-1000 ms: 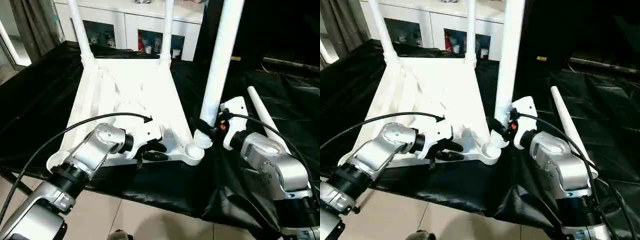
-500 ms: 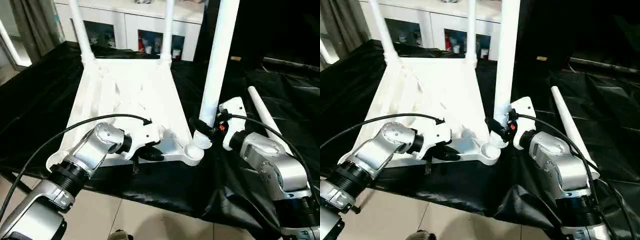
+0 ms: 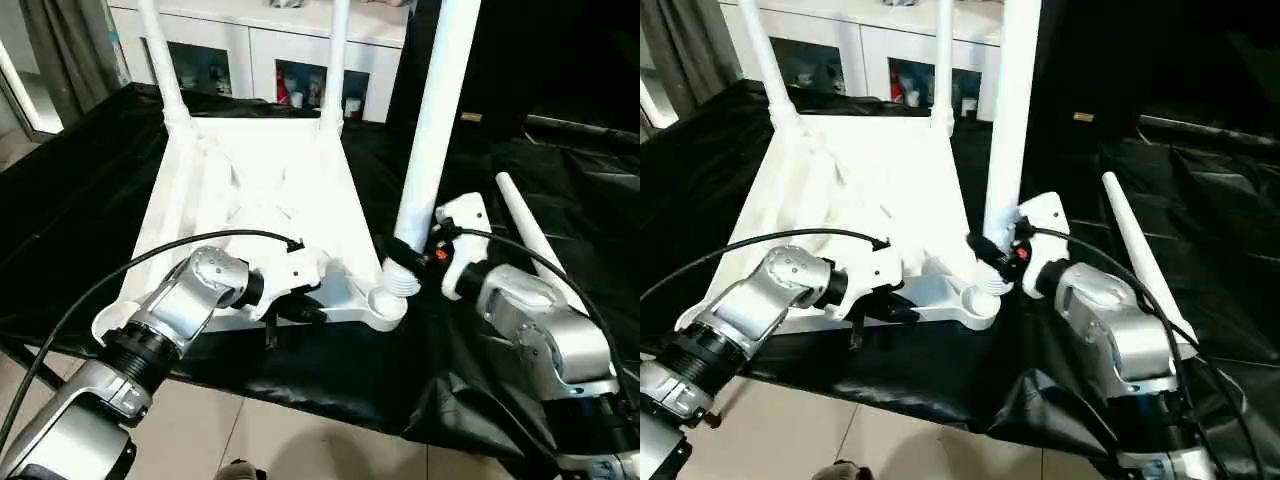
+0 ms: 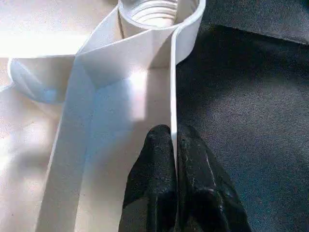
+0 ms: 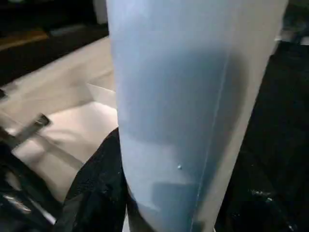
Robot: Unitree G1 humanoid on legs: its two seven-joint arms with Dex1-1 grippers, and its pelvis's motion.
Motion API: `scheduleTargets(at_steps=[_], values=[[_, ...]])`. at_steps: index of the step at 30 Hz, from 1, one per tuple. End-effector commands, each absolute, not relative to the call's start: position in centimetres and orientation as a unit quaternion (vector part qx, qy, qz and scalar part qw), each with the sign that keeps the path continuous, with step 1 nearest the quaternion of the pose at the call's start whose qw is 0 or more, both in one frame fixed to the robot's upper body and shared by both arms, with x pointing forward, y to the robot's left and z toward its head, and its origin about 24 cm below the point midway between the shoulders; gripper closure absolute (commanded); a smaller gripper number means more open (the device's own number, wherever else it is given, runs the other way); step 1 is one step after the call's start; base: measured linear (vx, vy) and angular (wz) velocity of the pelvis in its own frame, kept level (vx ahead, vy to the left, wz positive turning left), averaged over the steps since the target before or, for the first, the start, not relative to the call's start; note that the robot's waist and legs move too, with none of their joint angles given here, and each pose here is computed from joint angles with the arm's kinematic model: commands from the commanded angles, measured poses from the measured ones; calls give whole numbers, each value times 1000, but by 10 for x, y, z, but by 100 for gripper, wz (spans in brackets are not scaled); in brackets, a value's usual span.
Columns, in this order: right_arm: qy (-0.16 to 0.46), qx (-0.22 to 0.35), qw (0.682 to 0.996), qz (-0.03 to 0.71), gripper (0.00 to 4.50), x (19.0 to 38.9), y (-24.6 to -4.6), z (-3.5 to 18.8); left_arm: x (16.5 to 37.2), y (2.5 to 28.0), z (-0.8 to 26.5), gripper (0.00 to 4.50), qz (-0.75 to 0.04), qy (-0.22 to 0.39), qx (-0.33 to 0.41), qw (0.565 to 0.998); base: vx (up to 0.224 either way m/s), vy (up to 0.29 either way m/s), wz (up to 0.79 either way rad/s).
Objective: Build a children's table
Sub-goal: Insert table leg to table base
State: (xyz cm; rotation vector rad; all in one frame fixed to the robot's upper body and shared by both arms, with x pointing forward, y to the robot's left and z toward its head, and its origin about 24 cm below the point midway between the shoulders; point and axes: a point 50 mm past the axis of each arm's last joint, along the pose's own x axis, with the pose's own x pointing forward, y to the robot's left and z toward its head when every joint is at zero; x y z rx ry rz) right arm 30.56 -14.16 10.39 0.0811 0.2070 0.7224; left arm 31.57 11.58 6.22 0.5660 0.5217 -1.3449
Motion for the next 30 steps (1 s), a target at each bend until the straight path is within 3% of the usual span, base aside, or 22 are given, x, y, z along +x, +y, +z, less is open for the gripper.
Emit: scheduleTargets(at_steps=[1, 8, 15, 22, 30], values=[[86, 43, 925, 369, 261, 306, -142, 115, 321, 125, 62, 450, -579, 246, 256, 734, 0, 0, 0], [111, 64, 907, 401, 261, 314, -132, 109, 326, 134, 65, 450, -556, 251, 239, 755, 0, 0, 0], [151, 40, 896, 416, 261, 321, -127, 94, 328, 137, 69, 450, -542, 258, 233, 765, 0, 0, 0], [154, 24, 897, 413, 261, 329, -128, 91, 322, 132, 74, 450, -570, 227, 226, 757, 0, 0, 0], [154, 62, 897, 411, 261, 335, -128, 88, 318, 134, 74, 450, -578, 224, 227, 751, 0, 0, 0]])
